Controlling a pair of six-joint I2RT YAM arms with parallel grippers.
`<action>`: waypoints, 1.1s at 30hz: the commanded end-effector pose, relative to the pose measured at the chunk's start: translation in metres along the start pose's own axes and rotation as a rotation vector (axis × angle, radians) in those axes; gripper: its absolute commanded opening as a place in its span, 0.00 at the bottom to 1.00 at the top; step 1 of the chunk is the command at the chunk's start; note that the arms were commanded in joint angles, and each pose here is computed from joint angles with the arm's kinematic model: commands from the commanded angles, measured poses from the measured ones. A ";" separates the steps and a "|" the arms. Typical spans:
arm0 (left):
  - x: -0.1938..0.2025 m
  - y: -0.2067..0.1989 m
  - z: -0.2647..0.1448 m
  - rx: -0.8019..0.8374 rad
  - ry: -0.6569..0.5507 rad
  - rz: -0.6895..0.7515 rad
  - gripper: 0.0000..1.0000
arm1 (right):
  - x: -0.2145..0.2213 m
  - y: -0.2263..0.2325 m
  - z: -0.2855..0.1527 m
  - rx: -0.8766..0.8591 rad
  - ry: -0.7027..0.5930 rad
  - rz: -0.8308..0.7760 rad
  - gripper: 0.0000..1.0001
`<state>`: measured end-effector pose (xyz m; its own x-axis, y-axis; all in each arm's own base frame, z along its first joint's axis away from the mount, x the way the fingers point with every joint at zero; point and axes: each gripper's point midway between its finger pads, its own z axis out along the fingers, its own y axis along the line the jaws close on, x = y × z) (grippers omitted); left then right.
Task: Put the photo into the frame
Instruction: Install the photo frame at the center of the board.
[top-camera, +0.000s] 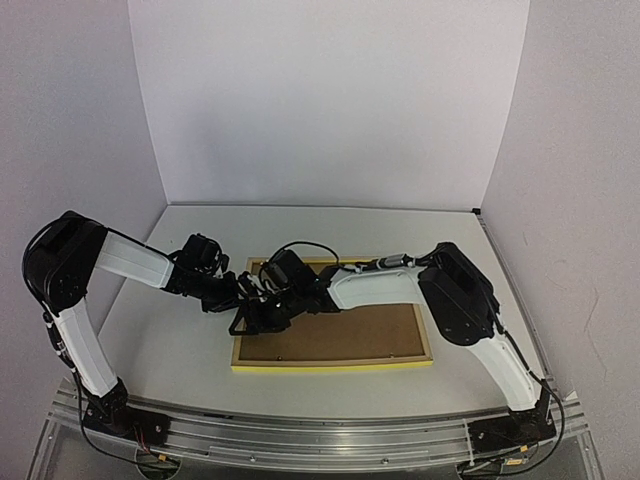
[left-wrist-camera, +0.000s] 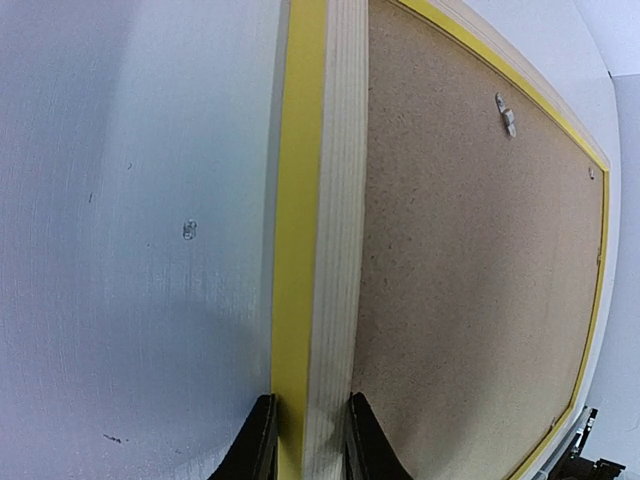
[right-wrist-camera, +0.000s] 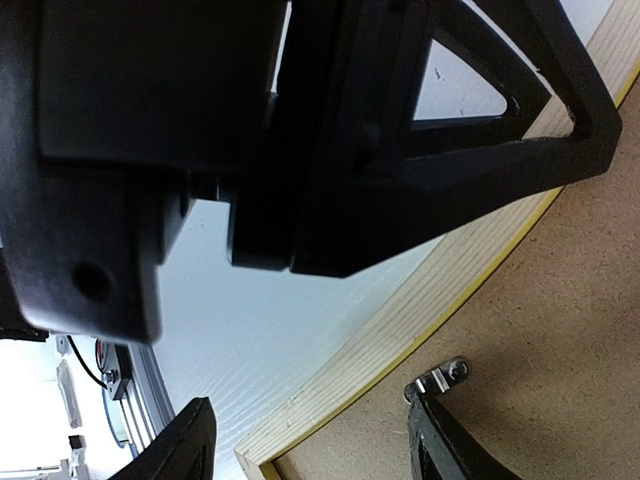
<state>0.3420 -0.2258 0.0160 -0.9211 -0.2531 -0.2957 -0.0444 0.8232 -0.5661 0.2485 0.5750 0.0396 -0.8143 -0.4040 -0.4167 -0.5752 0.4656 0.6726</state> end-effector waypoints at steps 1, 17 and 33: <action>0.018 0.007 0.008 0.008 0.058 -0.052 0.04 | 0.016 -0.014 0.018 0.035 0.036 0.037 0.63; 0.025 0.007 0.009 0.033 0.070 -0.090 0.00 | -0.001 -0.049 0.019 0.205 -0.154 0.153 0.60; 0.027 0.012 0.006 0.027 0.052 -0.135 0.00 | -0.027 -0.028 -0.007 0.151 -0.331 0.234 0.60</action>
<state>0.3472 -0.2252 0.0163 -0.8958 -0.3072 -0.3213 -0.0525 0.7908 -0.6099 0.2725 0.5888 0.0391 -0.8859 -0.0682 -0.4589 -0.4148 0.5595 0.7176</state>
